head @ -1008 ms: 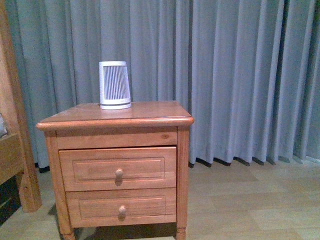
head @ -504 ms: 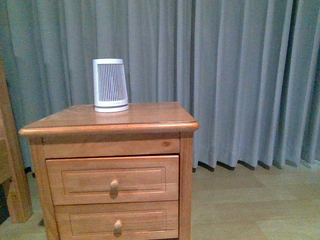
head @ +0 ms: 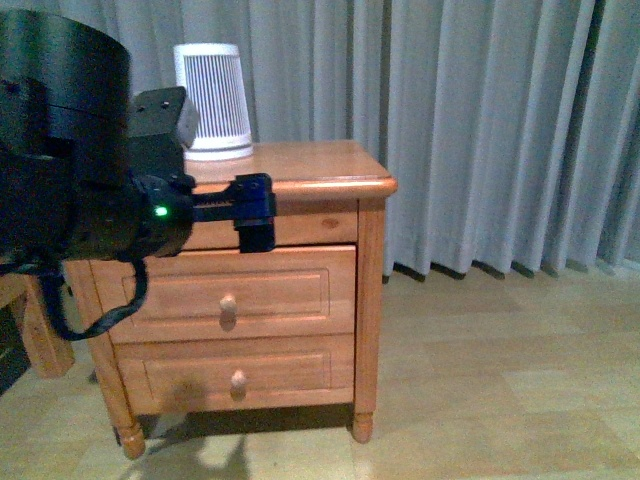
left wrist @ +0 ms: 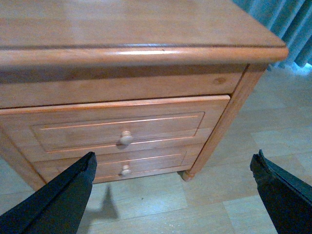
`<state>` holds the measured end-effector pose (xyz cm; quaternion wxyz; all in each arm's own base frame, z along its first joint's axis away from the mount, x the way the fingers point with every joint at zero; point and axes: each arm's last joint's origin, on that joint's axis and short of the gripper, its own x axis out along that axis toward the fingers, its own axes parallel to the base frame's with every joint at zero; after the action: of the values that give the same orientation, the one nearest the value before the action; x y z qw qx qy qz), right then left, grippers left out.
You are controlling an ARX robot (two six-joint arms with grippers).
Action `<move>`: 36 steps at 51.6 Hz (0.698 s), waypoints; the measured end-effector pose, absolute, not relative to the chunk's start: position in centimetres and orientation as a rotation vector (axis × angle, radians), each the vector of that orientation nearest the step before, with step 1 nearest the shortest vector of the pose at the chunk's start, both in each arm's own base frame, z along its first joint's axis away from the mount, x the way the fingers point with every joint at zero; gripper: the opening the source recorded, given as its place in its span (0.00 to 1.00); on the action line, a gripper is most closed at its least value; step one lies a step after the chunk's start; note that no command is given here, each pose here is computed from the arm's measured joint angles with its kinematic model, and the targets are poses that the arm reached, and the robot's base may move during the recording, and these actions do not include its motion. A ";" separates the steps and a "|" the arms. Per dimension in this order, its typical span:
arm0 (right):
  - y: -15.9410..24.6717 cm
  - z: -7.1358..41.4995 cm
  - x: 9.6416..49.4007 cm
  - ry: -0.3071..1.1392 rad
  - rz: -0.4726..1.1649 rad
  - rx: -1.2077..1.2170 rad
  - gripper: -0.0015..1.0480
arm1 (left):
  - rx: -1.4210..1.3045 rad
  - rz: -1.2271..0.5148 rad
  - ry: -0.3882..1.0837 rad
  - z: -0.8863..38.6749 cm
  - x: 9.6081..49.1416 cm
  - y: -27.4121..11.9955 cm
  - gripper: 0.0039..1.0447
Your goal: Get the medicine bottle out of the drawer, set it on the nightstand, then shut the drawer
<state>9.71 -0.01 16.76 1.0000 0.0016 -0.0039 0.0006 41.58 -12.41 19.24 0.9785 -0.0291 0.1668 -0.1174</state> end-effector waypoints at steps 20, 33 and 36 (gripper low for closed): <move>0.0 16.8 9.7 -0.008 0.001 0.004 0.93 | -0.066 -0.104 0.402 11.1 49.4 -13.2 0.94; 0.0 16.8 9.7 -0.008 0.001 0.003 0.93 | -0.060 -0.023 0.403 8.6 52.1 -12.0 0.94; 0.0 16.8 9.7 -0.008 0.001 0.003 0.93 | -0.061 -0.011 0.399 8.2 52.7 -11.8 0.94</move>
<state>9.71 -0.01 16.76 1.0000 0.0016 -0.0039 0.0006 52.67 -11.82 8.23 0.9797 -0.0300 0.1983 -0.0054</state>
